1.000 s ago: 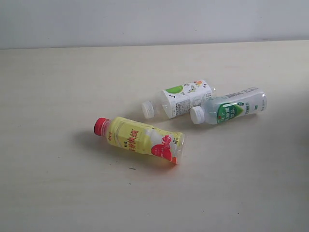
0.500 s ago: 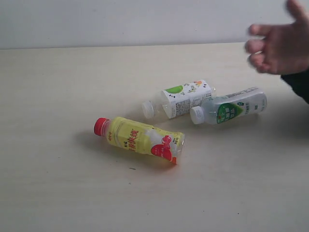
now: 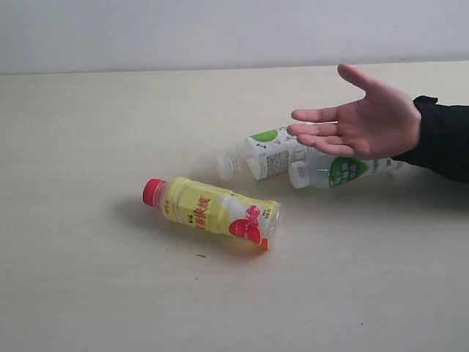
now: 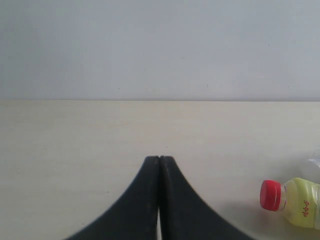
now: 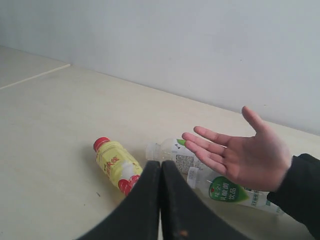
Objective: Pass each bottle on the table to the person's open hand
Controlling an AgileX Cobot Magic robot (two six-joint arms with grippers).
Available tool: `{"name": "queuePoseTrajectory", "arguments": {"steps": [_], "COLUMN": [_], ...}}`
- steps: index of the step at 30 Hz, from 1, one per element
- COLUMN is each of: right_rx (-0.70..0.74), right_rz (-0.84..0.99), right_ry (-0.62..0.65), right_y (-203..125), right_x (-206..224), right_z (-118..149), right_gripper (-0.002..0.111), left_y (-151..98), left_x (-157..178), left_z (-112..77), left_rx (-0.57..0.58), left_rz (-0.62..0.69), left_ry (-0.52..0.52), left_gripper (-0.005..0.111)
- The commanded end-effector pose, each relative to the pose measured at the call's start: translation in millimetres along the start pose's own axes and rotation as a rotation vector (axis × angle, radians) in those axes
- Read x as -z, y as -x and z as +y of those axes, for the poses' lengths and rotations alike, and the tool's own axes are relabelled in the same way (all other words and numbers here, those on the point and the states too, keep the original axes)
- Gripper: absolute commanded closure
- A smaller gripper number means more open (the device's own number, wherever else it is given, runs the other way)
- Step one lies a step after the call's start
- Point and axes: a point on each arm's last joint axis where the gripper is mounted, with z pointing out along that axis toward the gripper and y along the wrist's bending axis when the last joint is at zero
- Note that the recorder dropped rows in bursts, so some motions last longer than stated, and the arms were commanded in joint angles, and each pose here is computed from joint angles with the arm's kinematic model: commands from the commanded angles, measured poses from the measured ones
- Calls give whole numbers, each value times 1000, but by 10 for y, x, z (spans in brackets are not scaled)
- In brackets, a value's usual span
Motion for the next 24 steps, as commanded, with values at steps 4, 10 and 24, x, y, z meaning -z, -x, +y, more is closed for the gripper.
{"name": "queuePoseTrajectory", "arguments": {"steps": [4,10,24], "right_rx": [-9,-101,-167], "right_rz": [-27,117,459], "right_ry": [-18,38,496], "right_y": [-24,100,884], "right_x": [-42,-419,-2018], "right_z": [-24,-103,-269], "right_gripper": [108,102,98], "left_y": [-6,-6,-6], "left_x": [3,3,3], "left_z": [1,1,1], "left_rx": [-5,-5,-5], "left_rz": [-5,-5,-5], "left_ry": [0,0,0], "left_gripper": [107,107,107]}}
